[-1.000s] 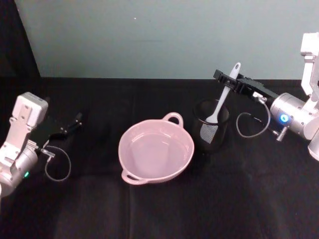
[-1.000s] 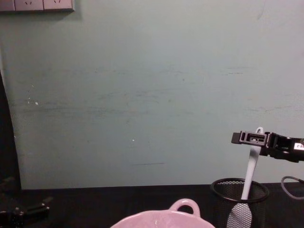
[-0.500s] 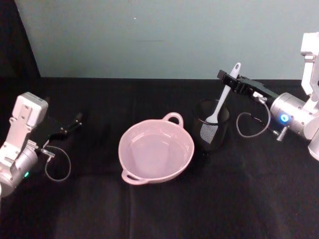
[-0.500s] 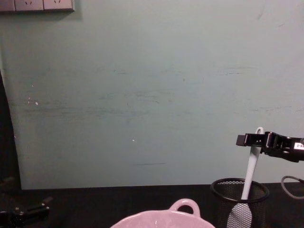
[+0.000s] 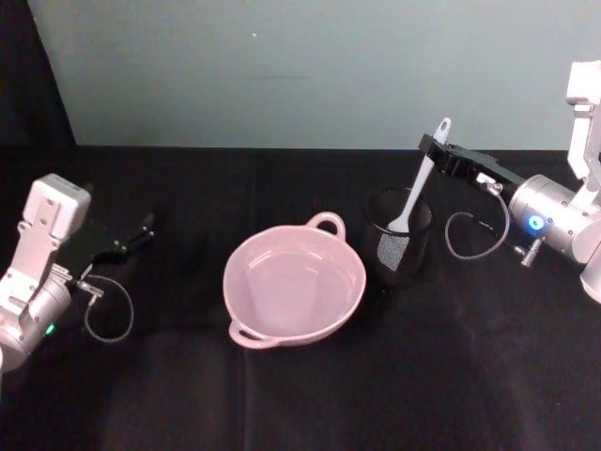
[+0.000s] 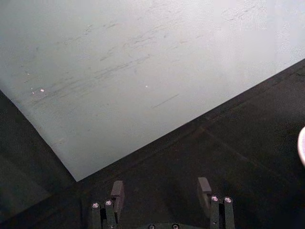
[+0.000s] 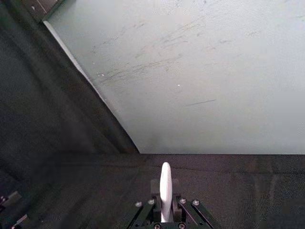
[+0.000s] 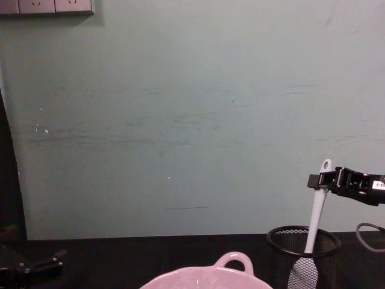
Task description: Use the one hand to pick up the spoon and stir the clear water in the bowl.
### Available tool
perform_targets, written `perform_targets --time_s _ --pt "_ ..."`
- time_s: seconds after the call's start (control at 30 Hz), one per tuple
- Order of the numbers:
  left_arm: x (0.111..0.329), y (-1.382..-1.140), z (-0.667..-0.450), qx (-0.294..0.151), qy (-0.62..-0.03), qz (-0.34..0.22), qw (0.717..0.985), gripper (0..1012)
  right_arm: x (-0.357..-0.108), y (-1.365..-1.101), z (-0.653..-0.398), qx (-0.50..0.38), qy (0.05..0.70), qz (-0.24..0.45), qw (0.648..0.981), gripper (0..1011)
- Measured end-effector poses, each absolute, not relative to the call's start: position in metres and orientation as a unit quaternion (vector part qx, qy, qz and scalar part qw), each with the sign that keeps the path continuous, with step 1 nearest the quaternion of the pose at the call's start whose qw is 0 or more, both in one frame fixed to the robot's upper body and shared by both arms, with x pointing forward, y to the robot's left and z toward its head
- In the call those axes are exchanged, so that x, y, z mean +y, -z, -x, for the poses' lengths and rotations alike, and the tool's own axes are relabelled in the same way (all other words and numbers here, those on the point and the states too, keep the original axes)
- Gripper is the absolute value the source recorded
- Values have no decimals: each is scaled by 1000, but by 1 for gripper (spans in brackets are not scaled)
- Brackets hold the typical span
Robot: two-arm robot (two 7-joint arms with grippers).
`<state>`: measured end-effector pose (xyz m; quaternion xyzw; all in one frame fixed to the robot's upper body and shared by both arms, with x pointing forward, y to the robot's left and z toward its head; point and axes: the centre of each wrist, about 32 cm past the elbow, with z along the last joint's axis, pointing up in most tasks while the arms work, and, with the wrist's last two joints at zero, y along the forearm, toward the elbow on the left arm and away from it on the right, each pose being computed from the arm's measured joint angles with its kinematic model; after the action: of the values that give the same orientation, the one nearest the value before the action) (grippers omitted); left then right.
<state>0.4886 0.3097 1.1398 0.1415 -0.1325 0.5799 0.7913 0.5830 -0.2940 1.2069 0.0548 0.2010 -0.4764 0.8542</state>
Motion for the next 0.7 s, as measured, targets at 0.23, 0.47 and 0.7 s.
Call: perform_targets --time_s 0.23,0.47,0.7 --pt "310 -1140 -489 -132 -580 -141 791 1011 -294 -1207 -583 201 477 -55 854 121" --pt "310 -1140 -489 -133 -580 -141 791 1011 -295 -1209 -579 194 476 -57 856 121" --pt "310 -1140 -489 -132 -580 -141 791 1011 -297 -1222 -571 165 471 -63 865 121"
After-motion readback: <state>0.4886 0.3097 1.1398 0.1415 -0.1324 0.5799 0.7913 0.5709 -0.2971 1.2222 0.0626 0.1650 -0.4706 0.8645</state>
